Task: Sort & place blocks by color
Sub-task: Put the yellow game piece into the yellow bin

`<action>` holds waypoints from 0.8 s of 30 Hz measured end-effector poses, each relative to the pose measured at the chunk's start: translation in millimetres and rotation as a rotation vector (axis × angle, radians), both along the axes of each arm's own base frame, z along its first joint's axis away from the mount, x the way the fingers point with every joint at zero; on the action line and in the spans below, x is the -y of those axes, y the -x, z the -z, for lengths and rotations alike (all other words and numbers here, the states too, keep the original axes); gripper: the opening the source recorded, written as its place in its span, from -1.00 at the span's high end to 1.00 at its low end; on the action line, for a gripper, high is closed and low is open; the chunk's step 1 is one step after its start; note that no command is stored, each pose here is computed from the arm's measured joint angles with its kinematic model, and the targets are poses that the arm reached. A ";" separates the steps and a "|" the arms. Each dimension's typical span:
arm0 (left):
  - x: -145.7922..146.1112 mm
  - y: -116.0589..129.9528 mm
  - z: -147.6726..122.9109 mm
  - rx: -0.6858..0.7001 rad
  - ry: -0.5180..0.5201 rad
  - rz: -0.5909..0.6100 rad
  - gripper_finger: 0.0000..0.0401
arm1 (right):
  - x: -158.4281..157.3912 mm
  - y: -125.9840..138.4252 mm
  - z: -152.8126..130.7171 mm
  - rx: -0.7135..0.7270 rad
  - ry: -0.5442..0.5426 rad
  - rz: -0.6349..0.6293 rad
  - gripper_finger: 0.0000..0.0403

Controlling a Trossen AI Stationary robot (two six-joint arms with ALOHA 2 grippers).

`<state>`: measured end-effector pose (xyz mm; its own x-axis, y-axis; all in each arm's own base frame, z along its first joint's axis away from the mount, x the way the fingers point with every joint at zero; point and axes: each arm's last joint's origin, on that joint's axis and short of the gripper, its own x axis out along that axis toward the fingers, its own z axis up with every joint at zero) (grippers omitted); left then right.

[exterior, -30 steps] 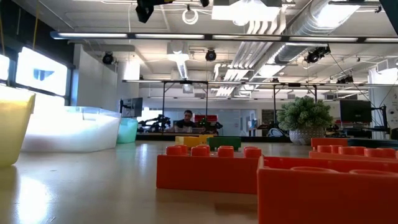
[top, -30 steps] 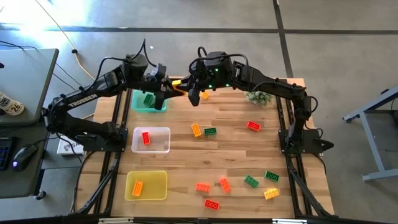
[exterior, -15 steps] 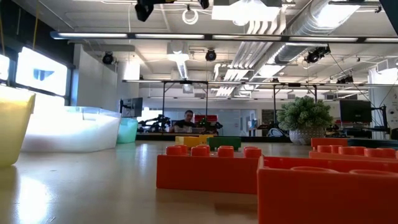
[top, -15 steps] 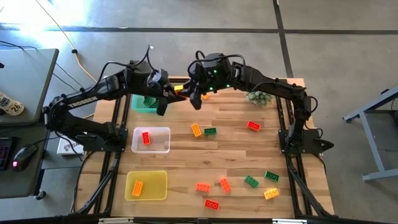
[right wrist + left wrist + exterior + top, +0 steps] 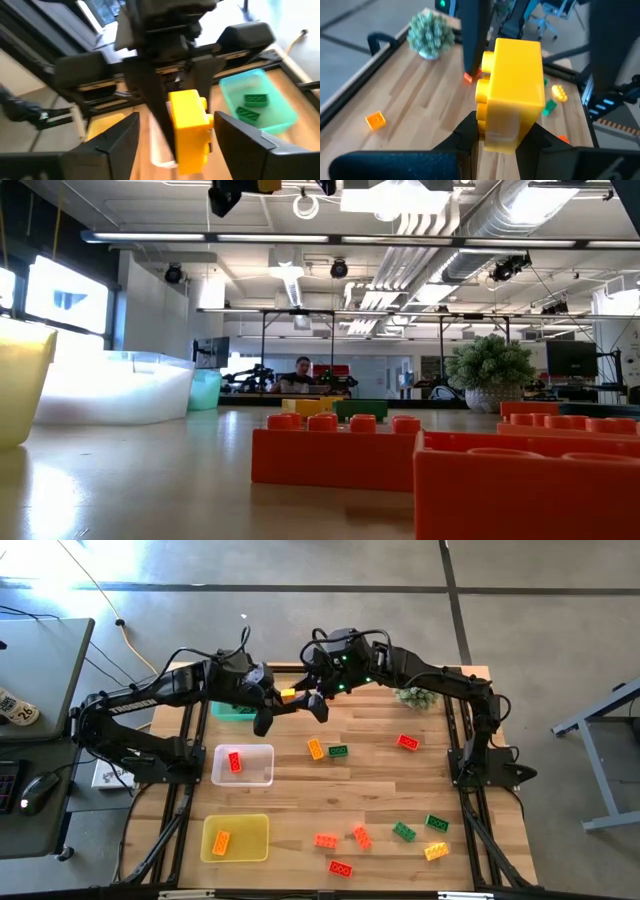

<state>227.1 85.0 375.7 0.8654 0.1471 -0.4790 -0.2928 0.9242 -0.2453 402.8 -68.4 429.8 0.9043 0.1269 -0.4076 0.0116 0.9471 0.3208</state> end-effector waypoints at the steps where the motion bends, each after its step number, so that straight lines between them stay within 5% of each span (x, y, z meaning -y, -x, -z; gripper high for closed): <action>1: 1.7 0.2 1.4 -0.015 0.007 0.005 0.69 | -0.2 0.1 0.2 -0.004 -0.013 -0.001 -0.24; 13: 34.2 -0.2 14.7 -0.182 0.068 -0.005 0.69 | -3.5 18.4 -14.5 -0.002 -0.005 0.003 -0.27; 24: 98.4 14.9 32.9 -0.462 0.237 0.076 0.69 | -6.5 34.1 -15.9 -0.083 0.008 -0.012 -0.27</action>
